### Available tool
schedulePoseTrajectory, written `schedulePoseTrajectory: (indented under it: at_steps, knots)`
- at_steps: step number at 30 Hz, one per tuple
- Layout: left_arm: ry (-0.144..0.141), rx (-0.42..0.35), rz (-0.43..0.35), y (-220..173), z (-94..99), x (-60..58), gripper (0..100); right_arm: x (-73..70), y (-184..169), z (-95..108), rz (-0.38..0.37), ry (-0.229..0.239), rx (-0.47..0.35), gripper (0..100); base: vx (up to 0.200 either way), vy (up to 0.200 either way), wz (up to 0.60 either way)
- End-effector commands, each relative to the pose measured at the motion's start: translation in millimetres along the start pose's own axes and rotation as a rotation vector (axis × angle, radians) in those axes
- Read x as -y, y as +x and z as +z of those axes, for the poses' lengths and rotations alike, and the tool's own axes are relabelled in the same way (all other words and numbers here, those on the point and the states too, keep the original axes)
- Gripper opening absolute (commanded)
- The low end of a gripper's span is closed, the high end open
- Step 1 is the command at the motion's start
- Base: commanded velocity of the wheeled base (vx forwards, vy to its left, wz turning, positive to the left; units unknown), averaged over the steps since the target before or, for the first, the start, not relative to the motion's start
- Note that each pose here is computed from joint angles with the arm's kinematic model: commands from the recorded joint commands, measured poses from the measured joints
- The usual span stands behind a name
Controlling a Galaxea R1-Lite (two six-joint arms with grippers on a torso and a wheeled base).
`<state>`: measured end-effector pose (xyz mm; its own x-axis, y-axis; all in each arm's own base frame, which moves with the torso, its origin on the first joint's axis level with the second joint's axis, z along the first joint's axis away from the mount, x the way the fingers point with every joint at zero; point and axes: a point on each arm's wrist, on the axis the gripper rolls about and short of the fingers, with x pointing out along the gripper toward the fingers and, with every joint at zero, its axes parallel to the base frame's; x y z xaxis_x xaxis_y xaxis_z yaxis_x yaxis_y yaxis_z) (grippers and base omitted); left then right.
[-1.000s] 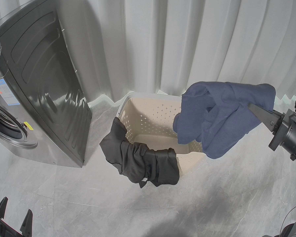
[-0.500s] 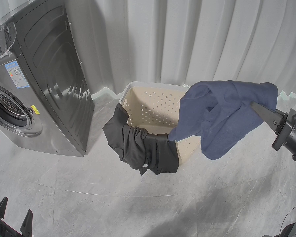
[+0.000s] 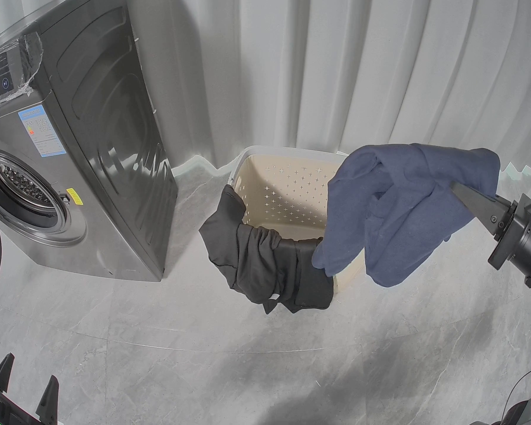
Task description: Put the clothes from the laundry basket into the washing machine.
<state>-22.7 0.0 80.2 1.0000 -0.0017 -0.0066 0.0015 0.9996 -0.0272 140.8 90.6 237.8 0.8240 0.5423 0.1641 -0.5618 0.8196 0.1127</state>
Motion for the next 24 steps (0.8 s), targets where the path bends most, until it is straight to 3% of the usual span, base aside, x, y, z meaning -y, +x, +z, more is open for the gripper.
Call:
schedulePoseTrajectory:
  at_steps: [1,24]
  knots:
    - [0.0,0.002,0.0,-0.2,-4.4,-0.1,100,0.1,0.9,-1.0,0.0,0.0,-0.005,0,0.0,0.2,0.0]
    - [-0.002,0.002,0.0,-0.2,-4.4,-0.1,100,-0.1,3.0,-4.1,0.001,0.009,-0.023,0,0.0,0.2,0.0]
